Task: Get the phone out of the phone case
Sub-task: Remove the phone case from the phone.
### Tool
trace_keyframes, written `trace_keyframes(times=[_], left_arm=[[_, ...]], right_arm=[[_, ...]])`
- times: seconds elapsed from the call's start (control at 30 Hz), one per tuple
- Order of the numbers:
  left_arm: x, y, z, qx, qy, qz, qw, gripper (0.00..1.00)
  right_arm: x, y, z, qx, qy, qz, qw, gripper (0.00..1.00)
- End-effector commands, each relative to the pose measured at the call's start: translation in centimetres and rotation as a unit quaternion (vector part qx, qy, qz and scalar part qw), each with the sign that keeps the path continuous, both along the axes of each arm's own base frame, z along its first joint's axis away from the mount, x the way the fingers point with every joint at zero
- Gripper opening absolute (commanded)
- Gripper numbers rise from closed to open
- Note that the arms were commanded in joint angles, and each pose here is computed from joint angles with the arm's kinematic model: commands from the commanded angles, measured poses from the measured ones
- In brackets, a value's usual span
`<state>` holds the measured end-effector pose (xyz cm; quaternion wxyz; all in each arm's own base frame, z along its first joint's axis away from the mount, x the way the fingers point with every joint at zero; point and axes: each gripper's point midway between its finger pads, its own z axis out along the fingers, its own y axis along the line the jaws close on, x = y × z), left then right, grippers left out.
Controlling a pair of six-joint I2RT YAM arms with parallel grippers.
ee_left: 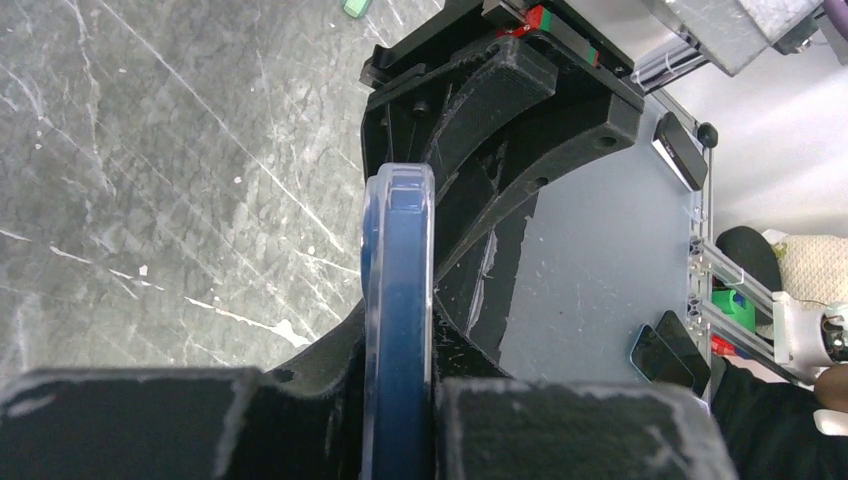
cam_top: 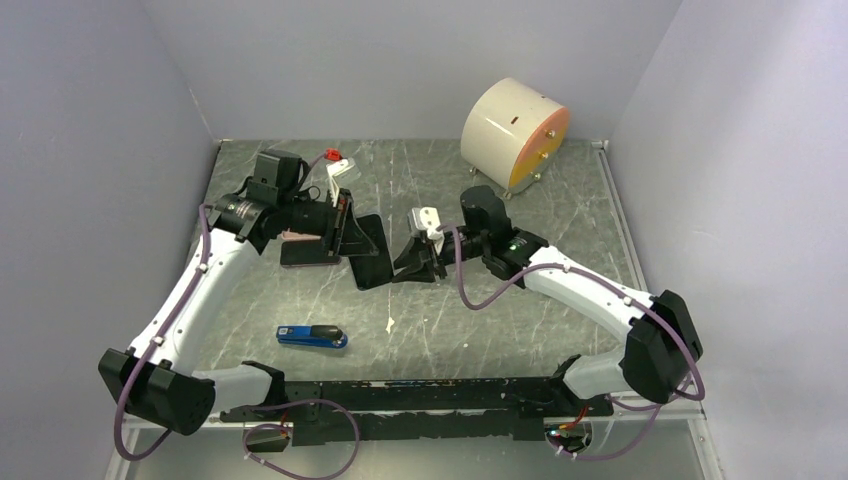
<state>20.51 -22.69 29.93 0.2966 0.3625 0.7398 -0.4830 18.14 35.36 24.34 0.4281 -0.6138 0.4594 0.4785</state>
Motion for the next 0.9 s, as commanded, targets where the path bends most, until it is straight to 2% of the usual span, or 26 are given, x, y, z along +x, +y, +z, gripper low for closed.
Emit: trace_keyframes(times=[0.0,0.2,0.4,0.7,0.87], left_arm=[[-1.3,-0.5,3.8,-0.047,-0.055,-0.036,0.997,0.03],[-2.1,-0.8,4.0,-0.065,-0.030,-0.049,0.996,0.03],[-3.0,-0.9,4.6,-0.085,-0.016,-0.069,0.994,0.02],[-4.5,-1.0,5.1,-0.108,-0.003,-0.101,0.989,0.02],[-5.2,-1.0,5.4,-0.121,-0.002,-0.117,0.986,0.02]], right_arm=[[-0.9,0.4,0.7,0.004,-0.045,0.043,0.998,0.23],[-0.9,0.7,-0.4,-0.001,-0.111,0.067,0.992,0.12],[0.4,0.9,-1.1,-0.015,-0.177,0.057,0.982,0.00],[2.9,1.5,-1.1,-0.032,-0.228,0.029,0.973,0.00],[3.5,1.6,-0.1,-0.014,-0.258,0.012,0.966,0.00]])
